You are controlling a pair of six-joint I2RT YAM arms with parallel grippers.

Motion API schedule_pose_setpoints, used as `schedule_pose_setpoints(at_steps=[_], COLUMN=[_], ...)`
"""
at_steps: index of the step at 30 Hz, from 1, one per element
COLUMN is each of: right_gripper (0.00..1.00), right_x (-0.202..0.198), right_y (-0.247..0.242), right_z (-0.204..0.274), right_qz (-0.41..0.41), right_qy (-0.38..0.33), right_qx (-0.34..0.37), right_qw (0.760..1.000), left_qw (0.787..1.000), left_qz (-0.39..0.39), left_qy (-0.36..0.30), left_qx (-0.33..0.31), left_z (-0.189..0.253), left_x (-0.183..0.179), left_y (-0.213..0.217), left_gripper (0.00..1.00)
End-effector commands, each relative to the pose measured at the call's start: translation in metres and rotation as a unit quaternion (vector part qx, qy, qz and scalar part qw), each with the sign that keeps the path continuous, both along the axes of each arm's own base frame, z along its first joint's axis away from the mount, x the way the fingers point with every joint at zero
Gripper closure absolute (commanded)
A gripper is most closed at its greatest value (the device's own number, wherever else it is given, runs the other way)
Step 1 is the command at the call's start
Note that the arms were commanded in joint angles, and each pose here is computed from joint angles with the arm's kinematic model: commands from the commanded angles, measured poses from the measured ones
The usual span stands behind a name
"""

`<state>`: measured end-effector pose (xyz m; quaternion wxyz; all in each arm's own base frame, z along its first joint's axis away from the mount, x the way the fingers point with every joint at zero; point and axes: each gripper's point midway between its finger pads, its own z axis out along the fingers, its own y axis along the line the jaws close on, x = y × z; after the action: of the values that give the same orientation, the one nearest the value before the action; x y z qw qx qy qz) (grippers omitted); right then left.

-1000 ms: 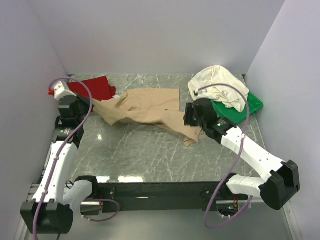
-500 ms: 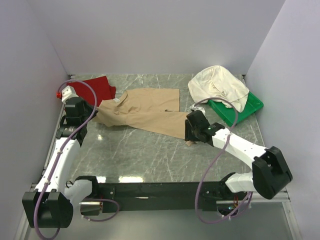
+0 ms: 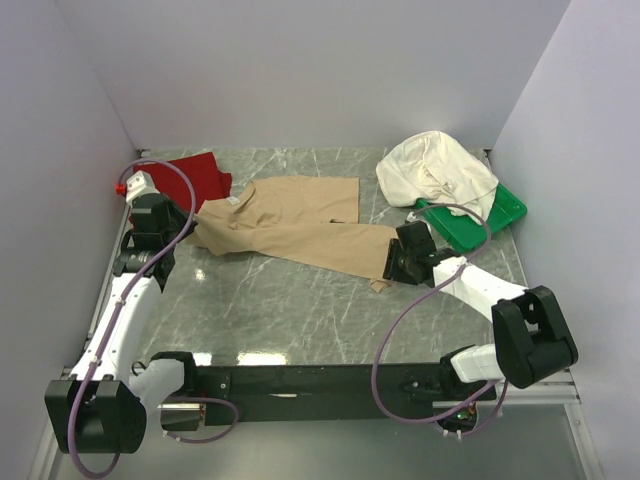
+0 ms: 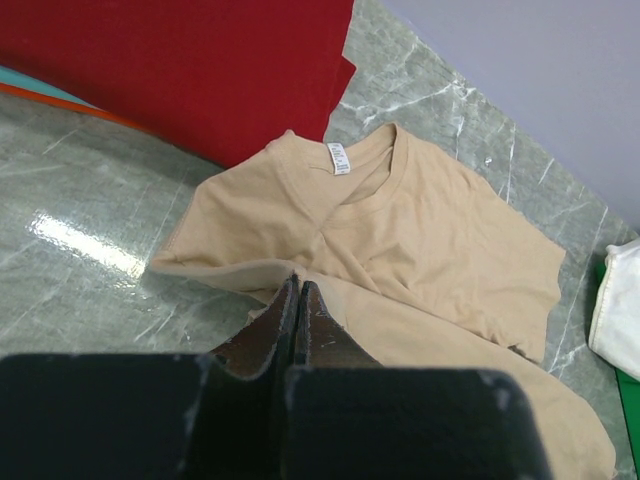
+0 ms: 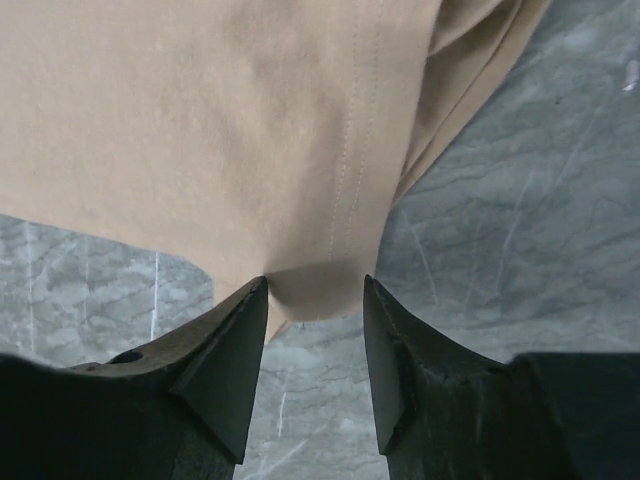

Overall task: Fold and stack the t-shirts
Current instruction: Flatten the tshirt out

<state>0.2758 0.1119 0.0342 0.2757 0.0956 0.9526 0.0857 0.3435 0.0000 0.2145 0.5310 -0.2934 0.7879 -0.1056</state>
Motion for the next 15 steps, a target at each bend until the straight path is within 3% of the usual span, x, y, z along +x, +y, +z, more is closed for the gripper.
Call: schedule_pose_setpoints(at_steps=[1, 15], right_gripper=[0.50, 0.51], right_x=[0.002, -0.006], right_y=[0.008, -0.006], right_z=[-0.005, -0.018], right_qz=[0.009, -0.023], right_qy=[0.000, 0.020], right_qx=[0.021, -0.004], right_qw=[1.000, 1.000], left_qw=[1.000, 1.000], left_qz=[-0.010, -0.011], left_qy=[-0.028, -0.027], left_qx=[0.003, 0.006], left_z=[0.016, 0.016], left_x=[0.009, 0.006], left_y=[-0.002, -0.001], left_gripper=[1.00, 1.00])
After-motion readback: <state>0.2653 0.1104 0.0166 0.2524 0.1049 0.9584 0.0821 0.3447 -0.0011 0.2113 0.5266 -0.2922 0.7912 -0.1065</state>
